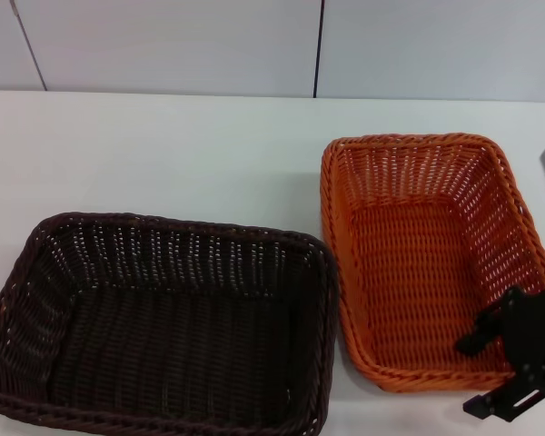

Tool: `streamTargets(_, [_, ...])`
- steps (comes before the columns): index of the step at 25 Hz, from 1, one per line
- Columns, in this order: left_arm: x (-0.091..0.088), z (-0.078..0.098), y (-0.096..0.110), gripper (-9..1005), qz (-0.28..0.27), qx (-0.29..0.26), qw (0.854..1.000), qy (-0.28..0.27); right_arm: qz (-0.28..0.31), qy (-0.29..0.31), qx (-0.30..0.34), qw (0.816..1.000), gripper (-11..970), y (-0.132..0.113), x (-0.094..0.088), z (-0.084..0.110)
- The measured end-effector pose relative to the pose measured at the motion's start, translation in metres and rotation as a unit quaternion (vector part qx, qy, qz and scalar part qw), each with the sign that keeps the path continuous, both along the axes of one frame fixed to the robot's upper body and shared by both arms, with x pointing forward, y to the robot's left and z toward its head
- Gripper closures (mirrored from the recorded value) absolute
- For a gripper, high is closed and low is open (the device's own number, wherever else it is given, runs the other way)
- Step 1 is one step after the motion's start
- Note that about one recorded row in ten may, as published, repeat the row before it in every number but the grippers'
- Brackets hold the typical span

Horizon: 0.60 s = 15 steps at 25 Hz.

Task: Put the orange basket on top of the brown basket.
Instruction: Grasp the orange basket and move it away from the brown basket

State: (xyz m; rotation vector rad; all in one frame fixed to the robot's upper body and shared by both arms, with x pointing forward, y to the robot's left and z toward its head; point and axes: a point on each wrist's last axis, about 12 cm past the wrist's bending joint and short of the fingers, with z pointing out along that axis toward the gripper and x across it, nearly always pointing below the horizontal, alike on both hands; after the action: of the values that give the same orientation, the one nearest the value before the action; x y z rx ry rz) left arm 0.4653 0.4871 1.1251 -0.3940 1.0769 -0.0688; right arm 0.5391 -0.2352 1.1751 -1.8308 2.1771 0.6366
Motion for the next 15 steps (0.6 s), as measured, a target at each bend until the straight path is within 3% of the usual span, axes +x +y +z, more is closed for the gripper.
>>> streamTargets(11, [-0.012, -0.004, -0.002, 242, 0.001, 0.005, 1.0, -0.01, 0.004, -0.004, -0.007, 1.0, 238, 0.007, 0.006, -0.009])
streamTargets(15, [-0.013, -0.004, -0.002, 242, -0.001, 0.008, 1.0, -0.012, 0.016, -0.012, 0.0, 1.0, 378, 0.01, 0.006, -0.009])
